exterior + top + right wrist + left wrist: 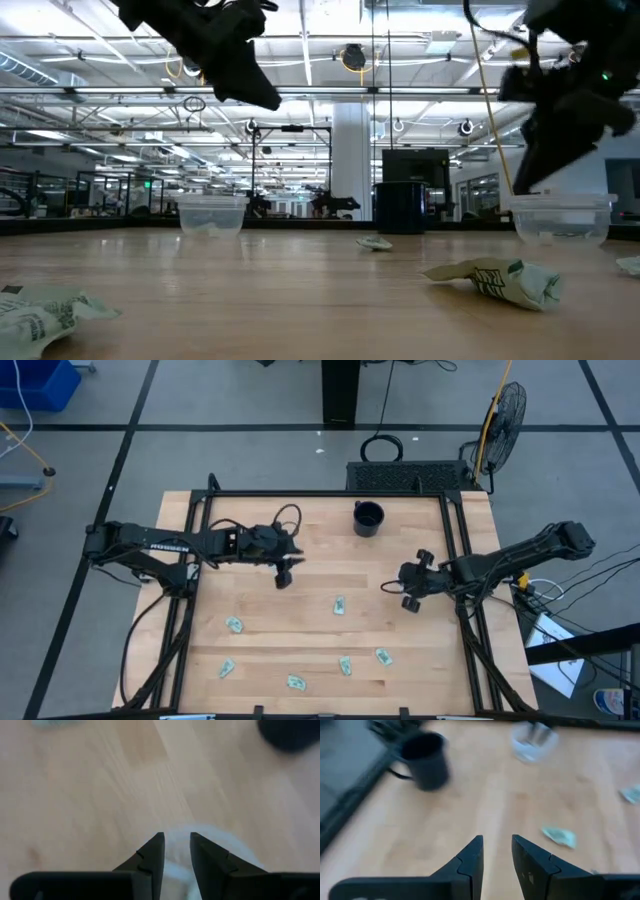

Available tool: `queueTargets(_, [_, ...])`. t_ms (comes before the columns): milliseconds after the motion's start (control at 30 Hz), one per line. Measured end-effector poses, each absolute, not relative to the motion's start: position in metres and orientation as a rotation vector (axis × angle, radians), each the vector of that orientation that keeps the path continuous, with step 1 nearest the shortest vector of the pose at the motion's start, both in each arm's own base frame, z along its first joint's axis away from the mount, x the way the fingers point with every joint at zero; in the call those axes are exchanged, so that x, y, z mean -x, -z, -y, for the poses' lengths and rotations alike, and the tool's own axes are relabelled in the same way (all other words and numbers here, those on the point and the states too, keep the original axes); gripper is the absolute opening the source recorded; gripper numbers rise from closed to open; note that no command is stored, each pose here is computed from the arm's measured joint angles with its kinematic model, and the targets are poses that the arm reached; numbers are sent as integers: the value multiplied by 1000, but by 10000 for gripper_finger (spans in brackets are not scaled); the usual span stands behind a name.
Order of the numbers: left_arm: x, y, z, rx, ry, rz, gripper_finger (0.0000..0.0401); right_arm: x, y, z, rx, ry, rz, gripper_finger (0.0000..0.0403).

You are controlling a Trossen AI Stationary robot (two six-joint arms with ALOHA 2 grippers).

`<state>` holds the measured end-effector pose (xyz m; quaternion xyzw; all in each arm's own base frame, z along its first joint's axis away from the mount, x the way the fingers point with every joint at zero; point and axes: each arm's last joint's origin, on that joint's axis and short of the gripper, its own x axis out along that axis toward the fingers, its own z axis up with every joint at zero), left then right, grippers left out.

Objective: Pick and place items into bin
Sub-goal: Put the white stevia packet into the right transparent bin

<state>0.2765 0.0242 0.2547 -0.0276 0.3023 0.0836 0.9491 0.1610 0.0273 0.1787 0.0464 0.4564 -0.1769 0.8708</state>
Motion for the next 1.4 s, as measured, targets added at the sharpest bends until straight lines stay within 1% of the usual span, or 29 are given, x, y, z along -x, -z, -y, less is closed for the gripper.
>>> queueTargets(100, [-274,-250,-13,68,-75,-678,108,-172,-190,-30,-78,289,-819,88])
queueTargets(233, [-269,-244,8,59,18,-759,108,-189,-201,-38,-41,106,-649,88])
queueTargets(333, [-266,-242,24,35,73,-796,108,-199,-197,-43,1,-17,-534,89])
queueTargets(433, [-263,-241,38,18,121,-815,108,-211,-188,-47,24,-71,-447,90])
queueTargets(567, [-260,-241,52,13,112,-814,108,-229,-167,-51,87,-91,-462,113])
queueTargets(700, [-258,-240,59,-27,84,-817,108,-252,-149,-59,151,-181,-449,155])
queueTargets(800, [-257,-240,60,-33,61,-819,108,-268,-135,-63,211,-193,-450,183])
queueTargets(900, [-257,-239,61,-19,44,-820,108,-283,-121,-65,234,-192,-484,197])
queueTargets(1033, [-257,-239,61,4,29,-823,108,-298,-104,-63,226,-176,-554,197])
queueTargets(1167, [-256,-238,61,12,23,-836,108,-303,-91,-58,223,-160,-600,189])
queueTargets(1400, [-255,-238,61,15,21,-845,108,-301,-86,-54,175,-133,-661,168])
